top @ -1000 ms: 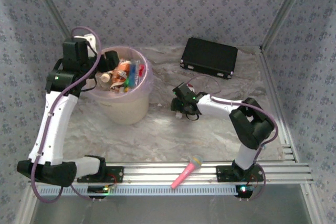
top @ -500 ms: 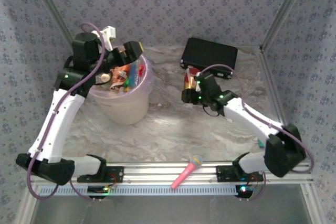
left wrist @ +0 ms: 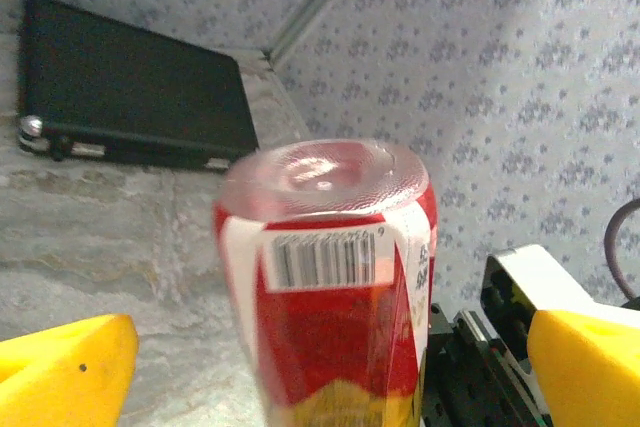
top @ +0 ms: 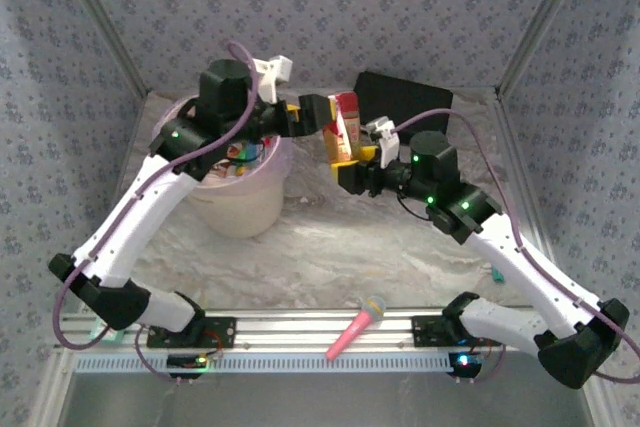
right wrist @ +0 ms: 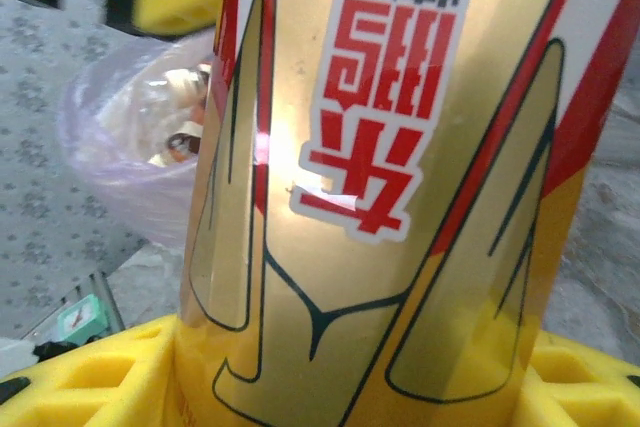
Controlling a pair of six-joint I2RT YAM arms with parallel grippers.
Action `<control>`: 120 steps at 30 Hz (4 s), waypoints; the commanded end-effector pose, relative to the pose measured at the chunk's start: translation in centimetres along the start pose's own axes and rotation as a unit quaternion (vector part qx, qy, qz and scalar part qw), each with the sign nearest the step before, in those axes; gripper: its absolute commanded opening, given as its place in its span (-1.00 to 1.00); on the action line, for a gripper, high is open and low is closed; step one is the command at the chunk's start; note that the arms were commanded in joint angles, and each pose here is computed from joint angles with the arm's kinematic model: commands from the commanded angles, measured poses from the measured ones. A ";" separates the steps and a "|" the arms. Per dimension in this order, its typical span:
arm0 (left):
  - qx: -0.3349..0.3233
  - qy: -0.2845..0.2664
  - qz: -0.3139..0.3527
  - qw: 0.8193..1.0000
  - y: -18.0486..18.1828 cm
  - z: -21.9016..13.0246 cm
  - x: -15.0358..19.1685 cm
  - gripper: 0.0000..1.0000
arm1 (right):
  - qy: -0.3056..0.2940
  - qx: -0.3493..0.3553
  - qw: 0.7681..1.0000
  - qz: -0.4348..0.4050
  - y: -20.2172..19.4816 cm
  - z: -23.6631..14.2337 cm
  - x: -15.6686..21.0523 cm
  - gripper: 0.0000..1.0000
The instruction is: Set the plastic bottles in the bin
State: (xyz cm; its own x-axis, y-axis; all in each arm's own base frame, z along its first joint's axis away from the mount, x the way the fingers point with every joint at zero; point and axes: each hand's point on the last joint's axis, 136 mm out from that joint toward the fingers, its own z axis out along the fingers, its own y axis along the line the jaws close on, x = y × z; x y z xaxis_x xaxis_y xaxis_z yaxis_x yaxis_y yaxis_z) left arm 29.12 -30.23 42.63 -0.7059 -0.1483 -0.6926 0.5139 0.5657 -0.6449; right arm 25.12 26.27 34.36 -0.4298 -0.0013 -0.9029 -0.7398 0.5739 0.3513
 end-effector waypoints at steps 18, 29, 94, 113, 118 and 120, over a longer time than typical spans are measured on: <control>-0.005 -0.009 0.017 1.000 -0.7 1.9 0.0 0.47 | -0.043 -0.060 0.997 -0.038 3.9 0.7 -3.5 0.06; -0.025 -0.012 0.033 0.999 0.2 0.8 -1.8 0.10 | -0.030 -0.039 0.998 -0.042 3.3 0.3 -3.3 0.85; -0.470 -0.041 0.105 0.875 22.7 -16.4 -11.1 0.20 | 0.118 0.116 0.985 0.057 -6.5 -1.1 7.7 0.80; -0.444 0.069 0.032 0.893 26.0 -14.1 -1.1 -0.19 | 0.122 0.110 0.985 0.052 -6.0 -0.6 7.8 0.79; -0.430 0.067 0.035 0.900 25.2 -12.8 -0.6 -0.14 | 0.121 0.111 0.985 0.052 -5.9 -0.5 7.7 0.79; -0.424 0.071 0.035 0.902 25.0 -12.0 -0.2 -0.13 | 0.119 0.112 0.985 0.055 -5.9 -0.5 7.7 0.79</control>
State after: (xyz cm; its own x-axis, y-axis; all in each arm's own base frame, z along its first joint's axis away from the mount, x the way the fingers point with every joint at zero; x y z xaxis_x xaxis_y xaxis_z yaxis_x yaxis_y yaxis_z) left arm 38.11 -4.16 33.60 -0.6828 -0.0245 -0.7302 -0.0012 0.9995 -0.0324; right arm 25.72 22.22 24.62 -0.6349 -0.1275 -0.7620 -0.5666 0.7473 0.3471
